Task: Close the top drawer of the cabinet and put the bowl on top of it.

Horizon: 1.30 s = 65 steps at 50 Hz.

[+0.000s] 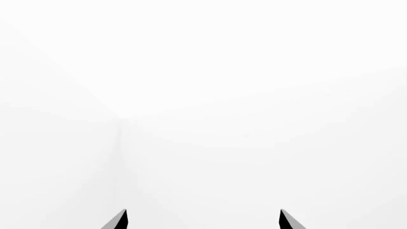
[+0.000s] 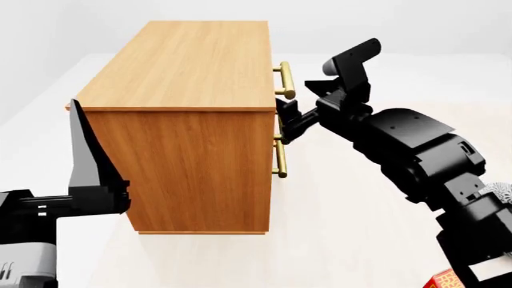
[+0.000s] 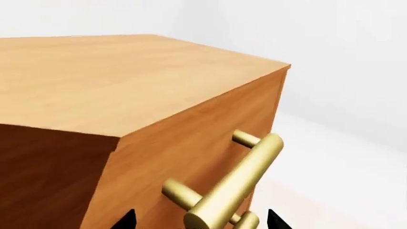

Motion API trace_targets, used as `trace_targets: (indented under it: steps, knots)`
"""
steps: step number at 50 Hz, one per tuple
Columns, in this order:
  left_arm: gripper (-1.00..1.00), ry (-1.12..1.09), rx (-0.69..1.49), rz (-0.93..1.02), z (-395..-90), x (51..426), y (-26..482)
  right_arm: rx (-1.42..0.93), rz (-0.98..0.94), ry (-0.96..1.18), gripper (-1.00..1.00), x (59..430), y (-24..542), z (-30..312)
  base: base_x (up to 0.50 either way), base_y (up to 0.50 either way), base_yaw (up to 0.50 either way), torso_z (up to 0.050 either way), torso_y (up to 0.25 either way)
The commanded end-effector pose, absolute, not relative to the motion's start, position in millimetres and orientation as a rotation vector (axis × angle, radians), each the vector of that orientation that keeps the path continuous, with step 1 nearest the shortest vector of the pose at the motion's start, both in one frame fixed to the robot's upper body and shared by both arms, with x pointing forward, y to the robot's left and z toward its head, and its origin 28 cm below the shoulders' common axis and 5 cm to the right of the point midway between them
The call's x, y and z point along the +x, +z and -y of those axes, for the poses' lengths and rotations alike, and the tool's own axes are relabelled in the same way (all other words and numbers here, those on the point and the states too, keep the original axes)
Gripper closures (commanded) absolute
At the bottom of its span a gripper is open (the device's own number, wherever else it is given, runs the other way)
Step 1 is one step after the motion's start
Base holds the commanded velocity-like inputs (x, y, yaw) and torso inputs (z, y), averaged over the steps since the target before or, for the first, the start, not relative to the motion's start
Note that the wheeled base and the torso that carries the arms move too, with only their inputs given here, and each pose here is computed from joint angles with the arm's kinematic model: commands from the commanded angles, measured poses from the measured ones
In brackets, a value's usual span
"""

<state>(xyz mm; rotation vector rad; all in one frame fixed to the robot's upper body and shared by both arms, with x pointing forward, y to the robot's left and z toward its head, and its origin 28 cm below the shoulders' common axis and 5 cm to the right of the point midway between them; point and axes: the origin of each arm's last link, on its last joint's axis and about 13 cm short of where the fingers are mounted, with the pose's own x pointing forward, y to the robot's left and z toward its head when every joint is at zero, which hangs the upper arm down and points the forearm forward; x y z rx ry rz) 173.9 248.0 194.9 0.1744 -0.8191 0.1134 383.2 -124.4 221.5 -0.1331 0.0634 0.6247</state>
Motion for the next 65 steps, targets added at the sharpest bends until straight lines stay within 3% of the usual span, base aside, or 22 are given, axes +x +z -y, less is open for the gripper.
trace_targets:
  steps: [1,16,38,56,65]
  knots:
    - [-1.0,0.111,0.175,0.819,-248,173,194,-0.161,-0.035,0.78,-1.0,376,218,117,0.0,0.0,0.0,0.0,0.0]
    - [-1.0,0.108,0.174,0.818,-247,172,194,-0.123,-0.047,0.533,-1.0,370,222,149,0.0,0.0,0.0,0.0,0.0]
    - [-1.0,0.099,0.172,0.822,-247,168,194,-0.174,0.081,0.288,-1.0,299,259,218,0.0,0.0,0.0,0.0,0.0]
    - [-1.0,0.101,0.17,0.824,-251,168,199,-0.391,-0.178,-0.016,-1.0,288,272,269,0.0,0.0,0.0,0.0,0.0]
    - [-1.0,0.102,0.171,0.826,-252,164,200,-0.497,-0.282,-0.014,-1.0,284,266,282,0.0,0.0,0.0,0.0,0.0]
